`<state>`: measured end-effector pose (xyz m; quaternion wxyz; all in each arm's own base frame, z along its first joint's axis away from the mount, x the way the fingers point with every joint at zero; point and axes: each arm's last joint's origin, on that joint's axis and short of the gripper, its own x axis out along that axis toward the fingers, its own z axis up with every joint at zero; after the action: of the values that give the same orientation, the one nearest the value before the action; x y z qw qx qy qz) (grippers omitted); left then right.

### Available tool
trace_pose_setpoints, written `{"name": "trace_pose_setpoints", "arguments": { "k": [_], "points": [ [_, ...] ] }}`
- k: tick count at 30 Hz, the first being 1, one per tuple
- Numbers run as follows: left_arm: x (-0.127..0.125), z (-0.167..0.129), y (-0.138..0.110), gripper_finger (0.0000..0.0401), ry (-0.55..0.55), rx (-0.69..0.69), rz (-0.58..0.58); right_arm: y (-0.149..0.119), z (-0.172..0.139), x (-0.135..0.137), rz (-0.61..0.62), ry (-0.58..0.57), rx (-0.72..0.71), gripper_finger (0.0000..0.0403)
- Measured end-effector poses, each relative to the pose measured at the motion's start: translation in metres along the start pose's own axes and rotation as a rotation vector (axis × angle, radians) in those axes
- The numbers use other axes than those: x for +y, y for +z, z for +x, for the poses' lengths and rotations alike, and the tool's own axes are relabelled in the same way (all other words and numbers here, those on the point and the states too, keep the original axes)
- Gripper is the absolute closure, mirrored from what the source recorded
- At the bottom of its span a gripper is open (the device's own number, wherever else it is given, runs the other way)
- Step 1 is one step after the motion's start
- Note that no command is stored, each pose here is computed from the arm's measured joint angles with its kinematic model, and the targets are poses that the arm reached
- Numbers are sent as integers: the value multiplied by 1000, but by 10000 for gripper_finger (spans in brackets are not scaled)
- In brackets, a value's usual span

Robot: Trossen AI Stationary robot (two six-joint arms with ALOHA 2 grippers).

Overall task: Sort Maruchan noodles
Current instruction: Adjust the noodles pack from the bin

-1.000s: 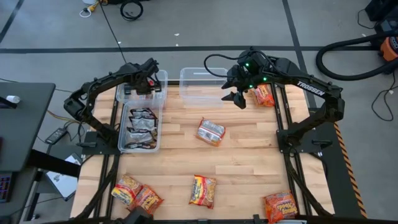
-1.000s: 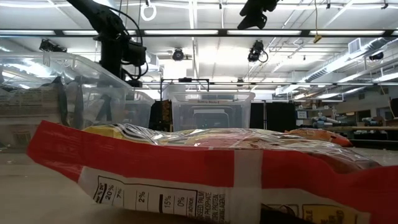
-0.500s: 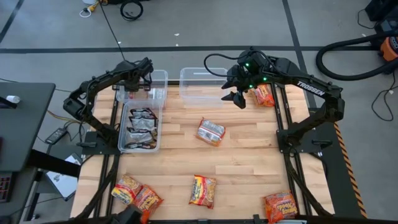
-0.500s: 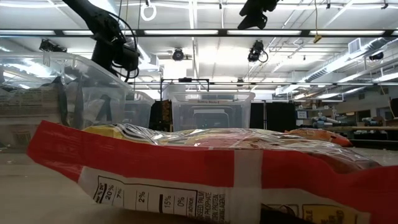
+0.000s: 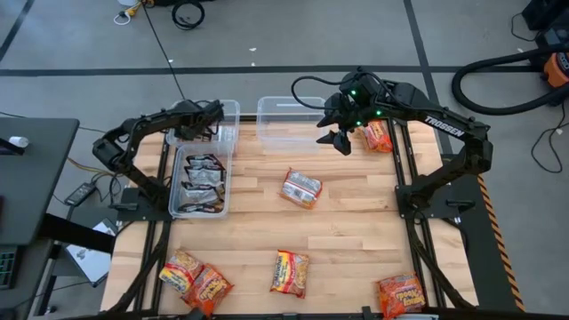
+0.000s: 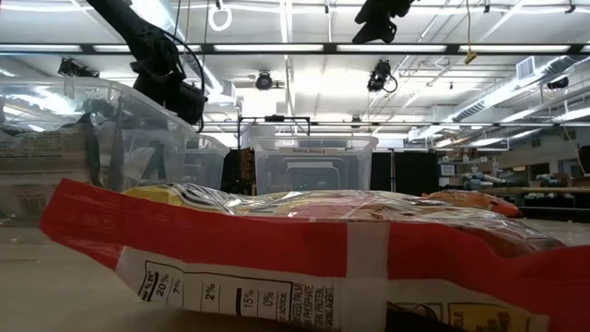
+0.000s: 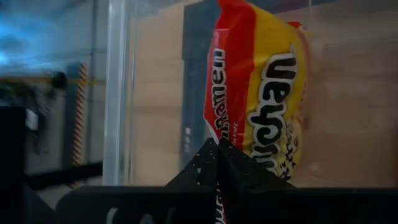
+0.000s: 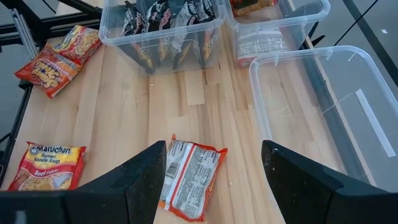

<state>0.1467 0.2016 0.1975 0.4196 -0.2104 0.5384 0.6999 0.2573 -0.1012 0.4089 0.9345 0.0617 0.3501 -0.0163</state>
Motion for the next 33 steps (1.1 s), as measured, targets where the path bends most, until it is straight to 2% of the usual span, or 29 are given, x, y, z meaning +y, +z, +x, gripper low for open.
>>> {"name": "trace_pose_setpoints", "arguments": {
  "k": [7,17,25,30,33],
  "points": [
    [-4,7,-13,378,76,-38,105,0,0,0,1,0,1,135],
    [-7,14,-28,302,121,-32,272,1,0,0,15,-7,-12,135],
    [-6,12,-27,258,108,-12,279,1,0,0,24,-8,-11,135],
    [-3,-3,-11,257,39,-6,235,1,0,0,40,-9,-11,135],
    [4,-17,3,256,-37,41,205,1,0,-1,65,-9,-7,135]
  ]
}}
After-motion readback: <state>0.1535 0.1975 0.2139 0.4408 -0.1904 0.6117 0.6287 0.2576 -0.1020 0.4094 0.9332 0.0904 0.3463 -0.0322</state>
